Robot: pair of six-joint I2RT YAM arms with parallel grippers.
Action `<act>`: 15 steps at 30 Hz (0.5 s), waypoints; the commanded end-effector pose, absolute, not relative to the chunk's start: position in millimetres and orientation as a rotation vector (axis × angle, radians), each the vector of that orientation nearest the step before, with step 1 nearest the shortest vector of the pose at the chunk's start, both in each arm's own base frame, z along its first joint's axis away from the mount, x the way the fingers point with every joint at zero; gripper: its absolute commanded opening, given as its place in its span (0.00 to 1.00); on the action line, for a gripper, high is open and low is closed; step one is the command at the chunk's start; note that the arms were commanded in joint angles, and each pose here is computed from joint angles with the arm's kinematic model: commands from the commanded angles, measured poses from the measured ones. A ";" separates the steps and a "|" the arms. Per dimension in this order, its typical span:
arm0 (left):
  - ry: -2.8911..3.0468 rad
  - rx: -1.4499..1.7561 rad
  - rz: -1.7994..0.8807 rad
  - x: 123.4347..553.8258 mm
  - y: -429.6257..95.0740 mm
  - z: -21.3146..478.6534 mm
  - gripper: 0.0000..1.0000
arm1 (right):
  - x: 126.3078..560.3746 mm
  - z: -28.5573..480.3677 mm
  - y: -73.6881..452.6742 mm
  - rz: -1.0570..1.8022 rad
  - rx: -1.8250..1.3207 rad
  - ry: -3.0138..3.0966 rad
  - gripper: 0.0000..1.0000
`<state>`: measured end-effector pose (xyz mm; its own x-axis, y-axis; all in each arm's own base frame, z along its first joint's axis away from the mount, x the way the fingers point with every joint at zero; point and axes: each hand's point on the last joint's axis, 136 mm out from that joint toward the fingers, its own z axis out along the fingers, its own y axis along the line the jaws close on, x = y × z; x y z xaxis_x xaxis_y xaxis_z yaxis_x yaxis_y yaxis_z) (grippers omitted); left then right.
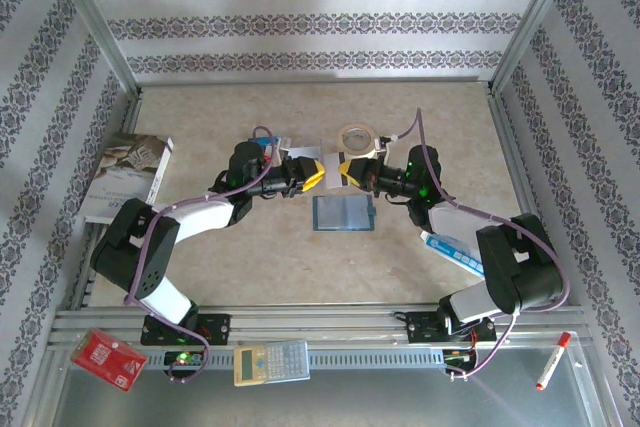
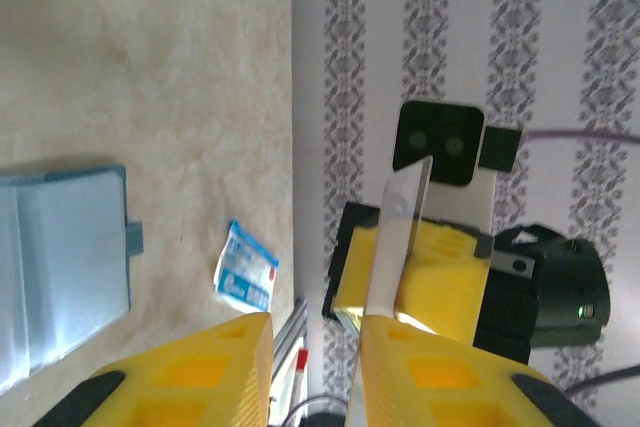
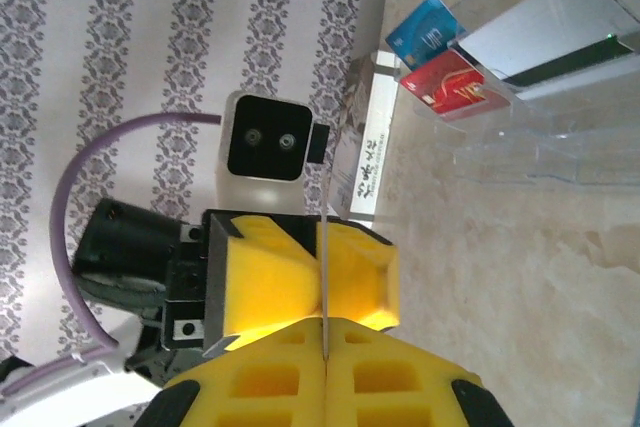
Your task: Take the credit cards out of the card holder
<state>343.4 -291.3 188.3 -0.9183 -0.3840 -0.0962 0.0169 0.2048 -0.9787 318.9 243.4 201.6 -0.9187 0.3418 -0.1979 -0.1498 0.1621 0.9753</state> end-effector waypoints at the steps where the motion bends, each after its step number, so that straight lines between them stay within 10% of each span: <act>1: 1.958 -0.417 -1.775 359.9 -284.8 225.1 0.31 | 323.1 235.7 248.1 1.824 0.144 1.969 0.03; 15: 1.892 -0.322 -1.867 353.5 -300.1 247.1 0.29 | 325.0 245.0 253.0 1.879 0.147 1.943 0.04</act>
<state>357.0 -293.0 220.6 -0.8656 -0.4883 -0.1111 0.0667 0.1074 -0.9920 324.5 246.7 218.9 -0.9108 0.3768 -0.1685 -0.1333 0.1178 0.9841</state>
